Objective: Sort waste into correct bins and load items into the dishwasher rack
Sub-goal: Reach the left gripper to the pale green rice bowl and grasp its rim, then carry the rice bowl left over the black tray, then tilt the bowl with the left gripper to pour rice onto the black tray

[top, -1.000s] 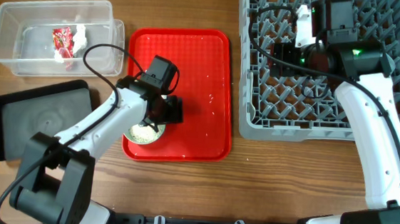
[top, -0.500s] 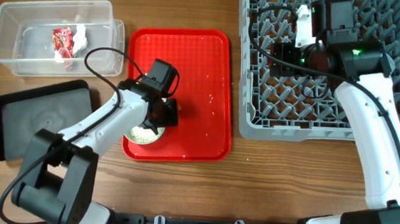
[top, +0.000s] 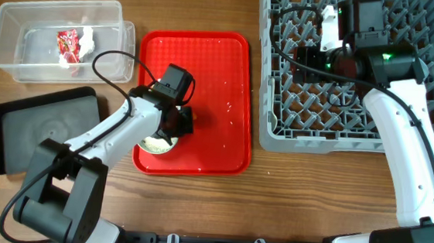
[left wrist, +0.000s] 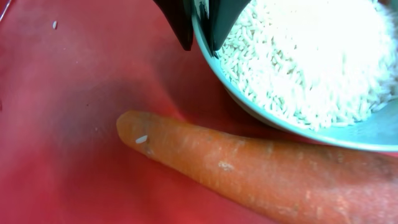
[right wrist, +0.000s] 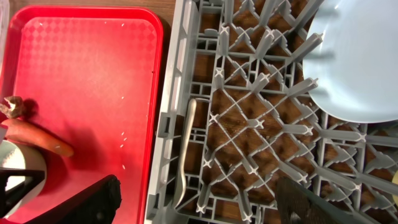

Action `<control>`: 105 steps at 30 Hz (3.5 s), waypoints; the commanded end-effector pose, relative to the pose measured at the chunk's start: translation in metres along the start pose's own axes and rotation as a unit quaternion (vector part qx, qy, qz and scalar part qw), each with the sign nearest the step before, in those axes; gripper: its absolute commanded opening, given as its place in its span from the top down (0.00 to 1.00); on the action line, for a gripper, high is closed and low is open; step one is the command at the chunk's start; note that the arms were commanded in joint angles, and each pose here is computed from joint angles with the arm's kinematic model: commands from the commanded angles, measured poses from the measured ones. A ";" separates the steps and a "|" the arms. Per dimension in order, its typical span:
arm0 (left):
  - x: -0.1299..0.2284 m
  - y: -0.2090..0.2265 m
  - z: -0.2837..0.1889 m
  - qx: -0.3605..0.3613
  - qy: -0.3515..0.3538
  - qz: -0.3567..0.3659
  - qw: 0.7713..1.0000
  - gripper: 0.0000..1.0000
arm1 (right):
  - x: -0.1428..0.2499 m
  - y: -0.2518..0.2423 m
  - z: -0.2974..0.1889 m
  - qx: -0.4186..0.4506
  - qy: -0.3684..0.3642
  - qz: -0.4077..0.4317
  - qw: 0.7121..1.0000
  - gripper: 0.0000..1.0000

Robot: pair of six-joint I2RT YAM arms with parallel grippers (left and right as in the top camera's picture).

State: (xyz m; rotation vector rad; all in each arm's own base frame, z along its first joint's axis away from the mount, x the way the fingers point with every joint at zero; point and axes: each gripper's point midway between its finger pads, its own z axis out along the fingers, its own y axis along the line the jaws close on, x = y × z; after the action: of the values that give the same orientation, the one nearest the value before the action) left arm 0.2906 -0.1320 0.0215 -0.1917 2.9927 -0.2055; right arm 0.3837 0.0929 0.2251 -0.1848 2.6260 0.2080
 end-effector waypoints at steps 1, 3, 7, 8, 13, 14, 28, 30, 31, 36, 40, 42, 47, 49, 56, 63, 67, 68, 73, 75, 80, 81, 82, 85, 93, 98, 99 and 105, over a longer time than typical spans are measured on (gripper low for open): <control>0.002 -0.001 0.004 0.001 0.005 0.002 1.000 0.96 | 0.002 -0.003 0.005 0.009 0.007 0.007 1.000 0.18; 0.000 -0.002 -0.001 0.003 0.001 0.002 1.000 0.96 | 0.002 -0.003 0.005 0.009 0.007 0.007 1.000 0.18; -0.008 -0.008 -0.016 0.010 -0.010 0.003 1.000 0.96 | 0.002 -0.003 0.005 0.009 0.007 0.008 1.000 0.18; -0.010 -0.010 -0.020 0.011 -0.013 0.003 1.000 0.96 | 0.002 -0.003 0.005 0.009 0.007 0.007 1.000 0.18; -0.016 -0.014 -0.040 0.020 -0.028 0.004 0.999 0.96 | 0.002 -0.003 0.005 0.009 0.007 0.007 1.000 0.18; -0.016 -0.015 -0.048 0.023 -0.032 0.004 0.999 0.96 | 0.002 -0.003 0.005 0.009 0.006 0.007 1.000 0.18; -0.047 0.044 -0.108 0.036 -0.087 -0.074 0.993 0.96 | 0.002 -0.003 0.005 0.009 0.006 0.007 1.000 0.18; -0.055 0.063 -0.119 0.042 -0.104 -0.105 0.988 0.96 | 0.002 -0.003 0.005 0.009 0.006 0.007 1.000 0.18; -0.059 0.071 -0.123 0.047 -0.111 -0.112 0.986 0.96 | 0.002 -0.003 0.005 0.009 0.006 0.007 1.000 0.18; -0.078 0.111 -0.137 0.102 -0.139 -0.157 0.972 0.96 | 0.002 -0.003 0.005 0.009 0.006 0.008 1.000 0.18; -0.093 0.148 -0.152 0.141 -0.178 -0.214 0.950 0.96 | 0.002 -0.003 0.005 0.009 0.007 0.008 1.000 0.18; -0.099 0.160 -0.159 0.161 -0.195 -0.220 0.942 0.96 | 0.002 -0.003 0.005 0.009 0.007 0.007 1.000 0.18; -0.104 0.192 -0.164 0.219 -0.211 -0.256 0.917 0.96 | 0.002 -0.003 0.005 0.009 0.007 0.008 1.000 0.18; -0.104 0.202 -0.162 0.241 -0.208 -0.272 0.908 0.96 | 0.002 -0.003 0.005 0.009 0.006 0.007 1.000 0.18; -0.109 0.221 -0.156 0.351 -0.204 -0.297 0.864 0.96 | 0.002 -0.003 0.005 0.009 0.007 0.008 1.000 0.18; -0.109 0.227 -0.162 0.451 -0.209 -0.294 0.816 0.96 | 0.002 -0.003 0.005 0.009 0.007 0.007 1.000 0.18; -0.109 0.231 -0.171 0.507 -0.220 -0.288 0.782 0.96 | 0.002 -0.003 0.005 0.009 0.007 0.007 1.000 0.18; -0.108 0.233 -0.172 0.513 -0.220 -0.290 0.778 0.96 | 0.002 -0.003 0.005 0.009 0.007 0.007 1.000 0.18; -0.107 0.239 -0.173 0.541 -0.220 -0.301 0.754 0.96 | 0.002 -0.003 0.005 0.009 0.007 0.007 1.000 0.18; -0.107 0.241 -0.173 0.549 -0.219 -0.302 0.748 0.96 | 0.002 -0.003 0.005 0.009 0.007 0.008 1.000 0.18; -0.107 0.241 -0.172 0.552 -0.222 -0.298 0.747 0.96 | 0.002 -0.003 0.005 0.009 0.007 0.007 1.000 0.18; -0.107 0.241 -0.173 0.552 -0.223 -0.296 0.747 0.96 | 0.002 -0.003 0.005 0.009 0.007 0.008 1.000 0.18; -0.107 0.241 -0.173 0.552 -0.223 -0.296 0.747 0.96 | 0.002 -0.003 0.005 0.009 0.007 0.008 1.000 0.18; -0.107 0.241 -0.173 0.552 -0.224 -0.296 0.747 0.96 | 0.002 -0.003 0.005 0.009 0.007 0.008 1.000 0.18; -0.107 0.241 -0.173 0.551 -0.224 -0.295 0.747 0.96 | 0.002 -0.003 0.005 0.009 0.006 0.012 1.000 0.18; -0.107 0.241 -0.173 0.551 -0.224 -0.295 0.747 0.96 | 0.002 -0.003 0.005 0.009 0.006 0.013 1.000 0.18; -0.107 0.241 -0.173 0.551 -0.224 -0.295 0.747 0.96 | 0.002 -0.003 0.005 0.009 0.006 0.012 1.000 0.18; -0.107 0.241 -0.173 0.551 -0.224 -0.295 0.747 0.96 | 0.002 -0.003 0.005 0.009 0.006 0.012 1.000 0.18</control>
State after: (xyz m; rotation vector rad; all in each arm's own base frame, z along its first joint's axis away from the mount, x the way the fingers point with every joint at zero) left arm 0.3410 0.1374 0.1616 -0.9006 1.8193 -1.6080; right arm 0.3837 0.0929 0.2251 -0.1753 2.6271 0.2105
